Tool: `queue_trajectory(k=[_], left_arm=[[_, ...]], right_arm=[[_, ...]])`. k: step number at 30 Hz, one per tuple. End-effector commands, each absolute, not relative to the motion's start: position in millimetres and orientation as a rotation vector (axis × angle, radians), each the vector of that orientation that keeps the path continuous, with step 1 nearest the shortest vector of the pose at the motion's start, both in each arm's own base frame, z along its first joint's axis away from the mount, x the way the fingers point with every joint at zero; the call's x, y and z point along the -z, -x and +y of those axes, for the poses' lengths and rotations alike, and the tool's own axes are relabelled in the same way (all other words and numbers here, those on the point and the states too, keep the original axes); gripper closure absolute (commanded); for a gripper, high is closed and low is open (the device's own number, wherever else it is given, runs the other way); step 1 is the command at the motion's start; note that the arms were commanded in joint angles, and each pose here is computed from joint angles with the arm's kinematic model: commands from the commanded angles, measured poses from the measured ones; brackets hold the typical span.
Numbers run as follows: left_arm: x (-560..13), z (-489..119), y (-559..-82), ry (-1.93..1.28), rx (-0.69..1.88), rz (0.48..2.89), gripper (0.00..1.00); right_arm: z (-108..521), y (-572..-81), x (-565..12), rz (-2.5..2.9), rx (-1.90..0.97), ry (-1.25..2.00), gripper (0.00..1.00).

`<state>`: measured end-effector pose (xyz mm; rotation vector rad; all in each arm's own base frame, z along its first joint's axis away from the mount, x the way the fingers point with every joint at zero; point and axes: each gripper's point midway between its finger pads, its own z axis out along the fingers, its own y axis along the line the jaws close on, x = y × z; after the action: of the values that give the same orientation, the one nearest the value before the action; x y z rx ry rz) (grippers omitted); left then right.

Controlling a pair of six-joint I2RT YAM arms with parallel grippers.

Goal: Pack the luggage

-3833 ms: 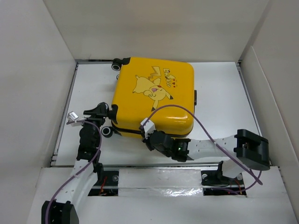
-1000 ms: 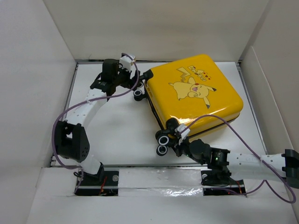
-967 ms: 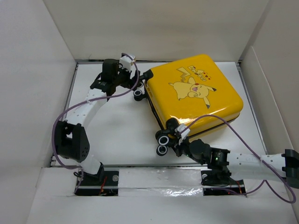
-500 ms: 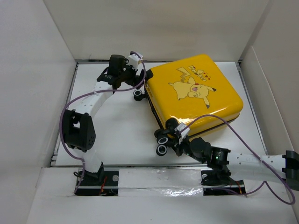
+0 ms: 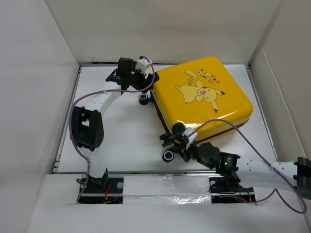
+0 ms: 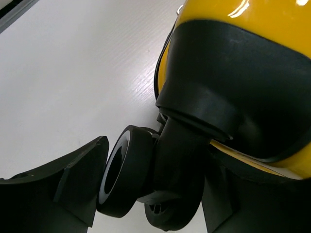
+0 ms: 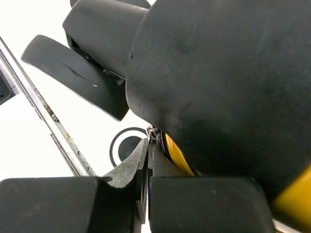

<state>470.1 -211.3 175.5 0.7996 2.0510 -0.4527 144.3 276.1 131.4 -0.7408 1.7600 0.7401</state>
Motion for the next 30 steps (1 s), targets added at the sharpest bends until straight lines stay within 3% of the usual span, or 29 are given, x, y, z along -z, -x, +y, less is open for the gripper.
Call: queue_trajectory(k=[1,3,4,5,7,9,16,22,30], left_arm=[[-179,-217,-476,-0.809,0.483,2.041,0.38],[-181,-220,-482,-0.772,0.497,2.037,0.52],[-184,-218,-487,-0.74,0.476,2.031,0.7],[-190,-217,-492,-0.686,0.468,2.006,0.78],[-195,-217,-494,-0.634,0.448,1.977,0.93],[-205,-213,-496,-0.552,0.44,1.936,1.0],[-219,-209,-475,-0.326,0.48,1.858,1.0],[-209,-222,-424,-0.161,0.595,1.803,1.0],[-192,-267,-331,-0.257,0.719,1.797,1.0]], right_arm=[[305,-132,-213,1.517,-0.999,0.673,1.0],[304,-131,-213,1.517,-1.001,0.671,1.0],[304,-132,-213,1.52,-0.999,0.669,1.0],[304,-132,-211,1.523,-0.996,0.67,1.0],[304,-132,-210,1.527,-0.996,0.67,1.0],[303,-135,-208,1.533,-0.985,0.667,1.0],[286,-144,-205,1.554,-0.925,0.668,1.0],[243,-166,-210,1.578,-0.793,0.641,1.0],[183,-198,-238,1.552,-0.611,0.546,1.0]])
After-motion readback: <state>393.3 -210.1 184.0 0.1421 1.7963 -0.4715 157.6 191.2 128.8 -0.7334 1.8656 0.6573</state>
